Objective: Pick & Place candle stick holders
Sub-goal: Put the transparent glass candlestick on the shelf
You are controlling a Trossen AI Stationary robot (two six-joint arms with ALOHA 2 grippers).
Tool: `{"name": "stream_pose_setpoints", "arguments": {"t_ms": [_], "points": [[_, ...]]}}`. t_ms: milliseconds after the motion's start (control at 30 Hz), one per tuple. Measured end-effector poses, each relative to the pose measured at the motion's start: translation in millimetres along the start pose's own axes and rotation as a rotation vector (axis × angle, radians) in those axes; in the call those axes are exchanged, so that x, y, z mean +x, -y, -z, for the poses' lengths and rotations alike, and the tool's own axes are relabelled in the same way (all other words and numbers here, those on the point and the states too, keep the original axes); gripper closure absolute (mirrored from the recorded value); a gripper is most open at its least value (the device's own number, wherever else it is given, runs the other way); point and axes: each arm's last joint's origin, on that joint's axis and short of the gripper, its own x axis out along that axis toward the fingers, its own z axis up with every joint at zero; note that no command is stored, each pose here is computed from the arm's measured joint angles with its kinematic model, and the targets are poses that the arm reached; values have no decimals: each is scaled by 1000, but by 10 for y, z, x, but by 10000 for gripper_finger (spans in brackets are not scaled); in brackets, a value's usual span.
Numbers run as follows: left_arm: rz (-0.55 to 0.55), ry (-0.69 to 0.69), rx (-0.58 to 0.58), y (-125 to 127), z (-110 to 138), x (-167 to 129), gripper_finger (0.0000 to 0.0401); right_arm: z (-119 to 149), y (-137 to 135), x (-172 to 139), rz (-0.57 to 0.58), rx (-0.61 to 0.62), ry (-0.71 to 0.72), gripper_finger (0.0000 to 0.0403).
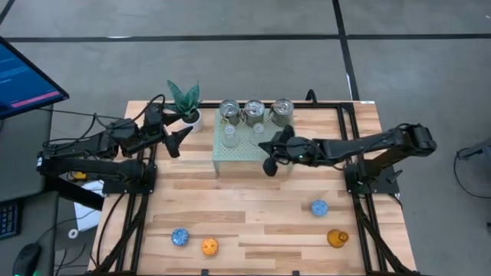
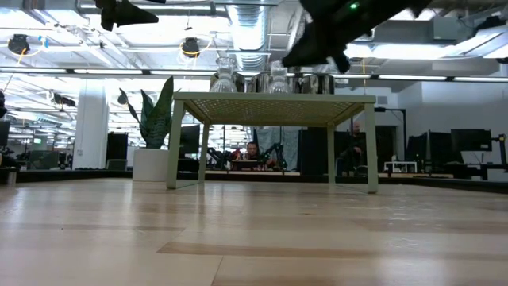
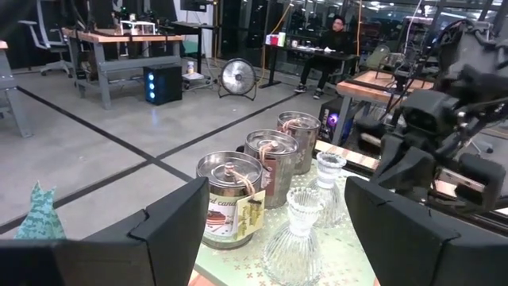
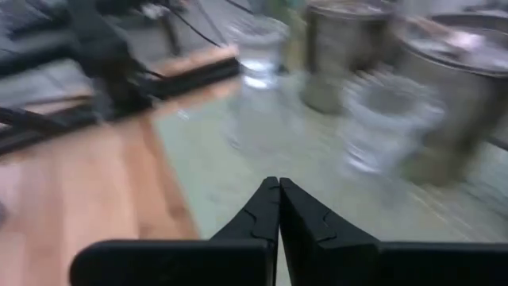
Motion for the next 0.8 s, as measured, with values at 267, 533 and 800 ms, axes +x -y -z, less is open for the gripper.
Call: {"name": "stream_pose_setpoints", "arguments": {"t_ms": [267,533,800], "points": [[0,0,-1,0,0,0,105,67,207,-4,176,-36,-92,403],[0,1,-1,0,-1,0,105,142,239,261,127,-25,-110,403],[1,1,-1,0,-1,0,105,141,264,297,113,-30,-111,403]]}}
